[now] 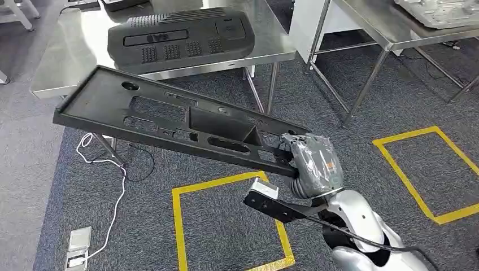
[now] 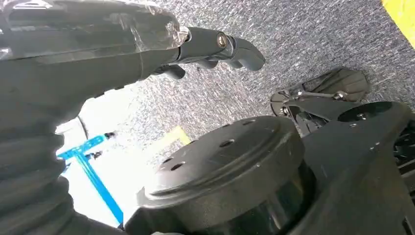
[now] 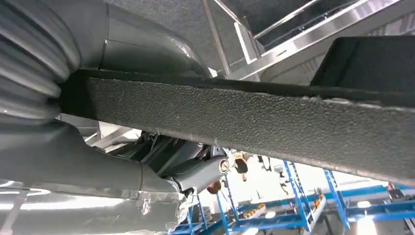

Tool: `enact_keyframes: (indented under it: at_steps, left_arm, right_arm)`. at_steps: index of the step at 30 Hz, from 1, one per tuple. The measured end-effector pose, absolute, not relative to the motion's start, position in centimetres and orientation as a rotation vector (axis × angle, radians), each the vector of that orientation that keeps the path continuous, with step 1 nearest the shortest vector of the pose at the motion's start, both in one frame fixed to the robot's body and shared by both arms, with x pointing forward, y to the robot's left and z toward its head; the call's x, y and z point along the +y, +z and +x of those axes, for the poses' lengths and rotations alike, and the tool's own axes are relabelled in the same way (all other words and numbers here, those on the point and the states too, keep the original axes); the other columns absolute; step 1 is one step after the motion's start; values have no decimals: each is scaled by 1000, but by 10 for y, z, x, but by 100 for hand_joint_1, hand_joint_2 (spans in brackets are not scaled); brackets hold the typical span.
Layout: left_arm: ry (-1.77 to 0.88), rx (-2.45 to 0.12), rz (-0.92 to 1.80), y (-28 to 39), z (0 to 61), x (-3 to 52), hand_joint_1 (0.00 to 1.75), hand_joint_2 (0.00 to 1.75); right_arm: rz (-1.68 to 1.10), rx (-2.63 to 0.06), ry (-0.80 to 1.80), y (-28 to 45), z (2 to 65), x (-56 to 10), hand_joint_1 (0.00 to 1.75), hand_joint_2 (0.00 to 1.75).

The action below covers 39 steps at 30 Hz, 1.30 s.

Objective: Take the parts from the cabinet and place them on the table.

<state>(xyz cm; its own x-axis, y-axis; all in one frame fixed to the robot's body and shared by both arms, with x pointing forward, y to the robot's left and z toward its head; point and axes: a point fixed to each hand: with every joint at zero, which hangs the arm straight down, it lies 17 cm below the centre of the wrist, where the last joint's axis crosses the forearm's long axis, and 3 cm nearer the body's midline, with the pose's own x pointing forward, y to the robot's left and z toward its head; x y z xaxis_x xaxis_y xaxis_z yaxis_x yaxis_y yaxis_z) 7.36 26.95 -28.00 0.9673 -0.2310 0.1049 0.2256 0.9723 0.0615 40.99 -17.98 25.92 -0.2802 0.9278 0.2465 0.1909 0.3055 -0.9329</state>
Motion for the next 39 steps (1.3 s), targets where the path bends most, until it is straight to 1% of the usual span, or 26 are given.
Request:
enact_keyframes:
  at_steps: [39]
  left_arm:
    - [-228, -107, 54, -280, 73, 270, 0, 175]
  right_arm:
    - [-990, -1706, 1087, 253, 409, -167, 175, 175]
